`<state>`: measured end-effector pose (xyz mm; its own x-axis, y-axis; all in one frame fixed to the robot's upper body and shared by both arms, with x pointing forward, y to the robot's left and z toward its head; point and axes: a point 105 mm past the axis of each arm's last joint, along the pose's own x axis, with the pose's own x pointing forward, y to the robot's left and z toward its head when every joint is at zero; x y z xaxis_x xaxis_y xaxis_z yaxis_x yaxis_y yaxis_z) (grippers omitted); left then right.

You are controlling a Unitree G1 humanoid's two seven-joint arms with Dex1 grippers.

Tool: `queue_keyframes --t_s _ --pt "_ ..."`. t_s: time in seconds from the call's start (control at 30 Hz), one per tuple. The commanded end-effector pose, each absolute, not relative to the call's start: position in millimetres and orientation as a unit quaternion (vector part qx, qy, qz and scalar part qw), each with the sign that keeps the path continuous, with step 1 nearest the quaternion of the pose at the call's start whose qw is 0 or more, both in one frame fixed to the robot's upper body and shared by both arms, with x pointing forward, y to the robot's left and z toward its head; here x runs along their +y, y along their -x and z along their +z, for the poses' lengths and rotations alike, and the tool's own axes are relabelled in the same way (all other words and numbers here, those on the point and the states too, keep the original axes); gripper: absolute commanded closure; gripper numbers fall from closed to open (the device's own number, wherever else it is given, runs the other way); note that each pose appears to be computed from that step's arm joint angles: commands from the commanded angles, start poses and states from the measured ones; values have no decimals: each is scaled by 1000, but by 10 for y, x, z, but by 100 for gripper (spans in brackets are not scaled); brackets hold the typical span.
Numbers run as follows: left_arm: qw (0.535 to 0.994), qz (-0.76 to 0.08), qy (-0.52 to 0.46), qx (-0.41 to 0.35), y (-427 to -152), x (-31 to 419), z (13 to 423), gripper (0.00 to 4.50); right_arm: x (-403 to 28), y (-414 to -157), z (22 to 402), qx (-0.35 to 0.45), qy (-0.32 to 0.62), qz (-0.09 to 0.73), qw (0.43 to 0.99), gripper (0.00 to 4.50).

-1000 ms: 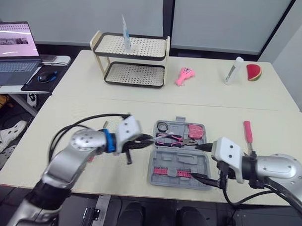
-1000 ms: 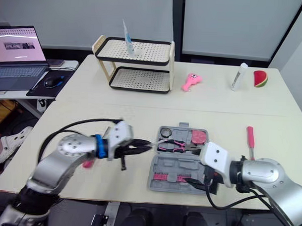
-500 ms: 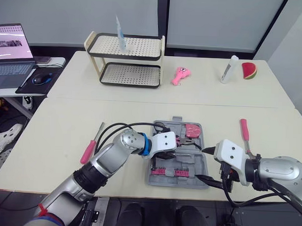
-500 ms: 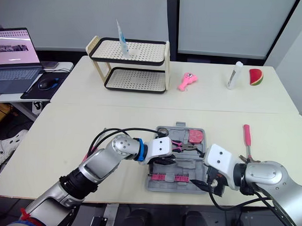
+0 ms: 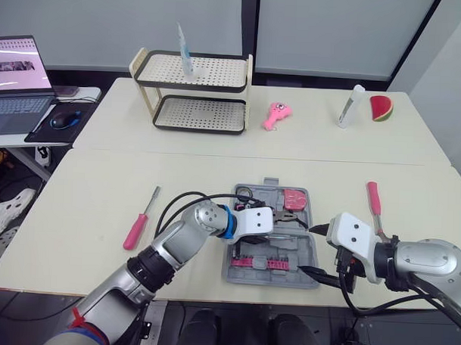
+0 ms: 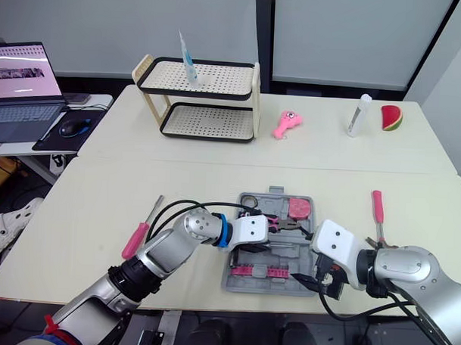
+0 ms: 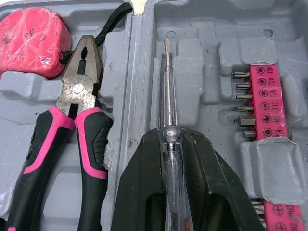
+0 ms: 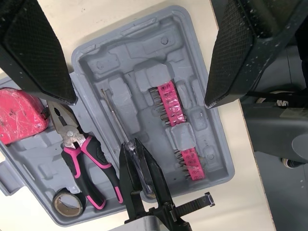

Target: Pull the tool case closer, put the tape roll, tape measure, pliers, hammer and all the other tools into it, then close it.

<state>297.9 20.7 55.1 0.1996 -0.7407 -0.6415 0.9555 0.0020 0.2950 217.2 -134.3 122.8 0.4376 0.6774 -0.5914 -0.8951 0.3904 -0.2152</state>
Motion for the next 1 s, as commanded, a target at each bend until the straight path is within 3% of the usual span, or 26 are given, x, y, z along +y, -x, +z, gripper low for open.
queue_keyframes --t_s 0.03,0.43,0.6,0.7,1.0 --pt "695 -615 -347 132 -2992 146 651 428 -1294 -2138 1302 192 272 495 803 0" --pt "718 -606 -331 88 -3034 127 1041 59 -1293 -2129 1305 191 269 493 805 0" --pt "701 -626 -328 90 -2999 196 1088 59 -1288 -2137 1308 189 266 492 807 0" --pt "691 -629 -344 94 -3018 272 1066 112 -1289 -2139 1310 189 266 492 807 0" --pt "688 -637 -328 115 -2955 310 993 404 -1285 -2138 1306 190 264 492 808 0"
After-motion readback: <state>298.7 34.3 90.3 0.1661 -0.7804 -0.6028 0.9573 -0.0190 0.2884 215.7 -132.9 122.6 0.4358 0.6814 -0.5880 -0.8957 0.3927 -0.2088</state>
